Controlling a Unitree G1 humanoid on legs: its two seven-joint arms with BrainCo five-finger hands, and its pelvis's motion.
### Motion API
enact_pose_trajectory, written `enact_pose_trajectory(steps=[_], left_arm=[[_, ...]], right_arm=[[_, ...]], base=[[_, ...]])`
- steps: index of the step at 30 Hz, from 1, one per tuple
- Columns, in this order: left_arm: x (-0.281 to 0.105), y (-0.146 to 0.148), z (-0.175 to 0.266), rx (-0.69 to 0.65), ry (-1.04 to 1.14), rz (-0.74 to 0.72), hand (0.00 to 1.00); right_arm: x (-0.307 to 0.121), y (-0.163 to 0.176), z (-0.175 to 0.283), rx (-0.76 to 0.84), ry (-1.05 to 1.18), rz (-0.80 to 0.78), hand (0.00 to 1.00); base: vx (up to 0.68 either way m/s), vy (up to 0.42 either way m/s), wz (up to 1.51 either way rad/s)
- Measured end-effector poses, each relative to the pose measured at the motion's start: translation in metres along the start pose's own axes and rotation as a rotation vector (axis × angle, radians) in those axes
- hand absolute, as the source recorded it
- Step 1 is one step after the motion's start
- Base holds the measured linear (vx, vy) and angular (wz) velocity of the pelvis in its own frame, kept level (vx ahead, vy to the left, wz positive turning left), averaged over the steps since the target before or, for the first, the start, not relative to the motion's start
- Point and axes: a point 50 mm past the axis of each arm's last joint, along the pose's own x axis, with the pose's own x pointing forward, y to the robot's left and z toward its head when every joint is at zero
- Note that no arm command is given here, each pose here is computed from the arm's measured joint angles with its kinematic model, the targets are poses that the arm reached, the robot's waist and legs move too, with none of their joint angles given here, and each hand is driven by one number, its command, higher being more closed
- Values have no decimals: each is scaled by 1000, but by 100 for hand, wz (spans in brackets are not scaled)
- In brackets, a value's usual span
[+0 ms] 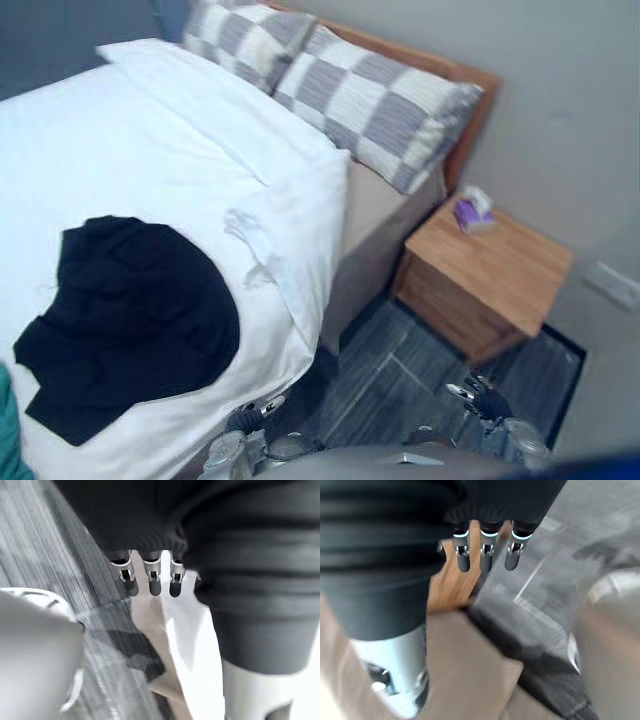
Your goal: Tidy the bed and pick cloth on bed and put in laundry
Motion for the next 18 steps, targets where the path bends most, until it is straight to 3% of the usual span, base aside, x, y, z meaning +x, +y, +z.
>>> enact_pose_trajectory(steps=[3,4,7,12,18], left_arm=[[4,11,21,71,-56,1,0],[4,-2,20,77,-50,-35,0],[-4,-5,3,-13,-37,-29,0],[-7,0,-5,-39,-29,-11,0],[-8,6,-9,-70,-27,12,0]], right_arm=[[-2,13,-17,123,34,-21,0],[-5,7,-17,154,26,-58,0],[-5,5,-10,169,-13,-64,0],[-1,28,-10,247,-28,-56,0],[-8,-3,-15,464,-18,-375,0]], base=[[182,-445,230],[219,-519,218],[249,-240,110],[172,-127,29],[48,-3,0]])
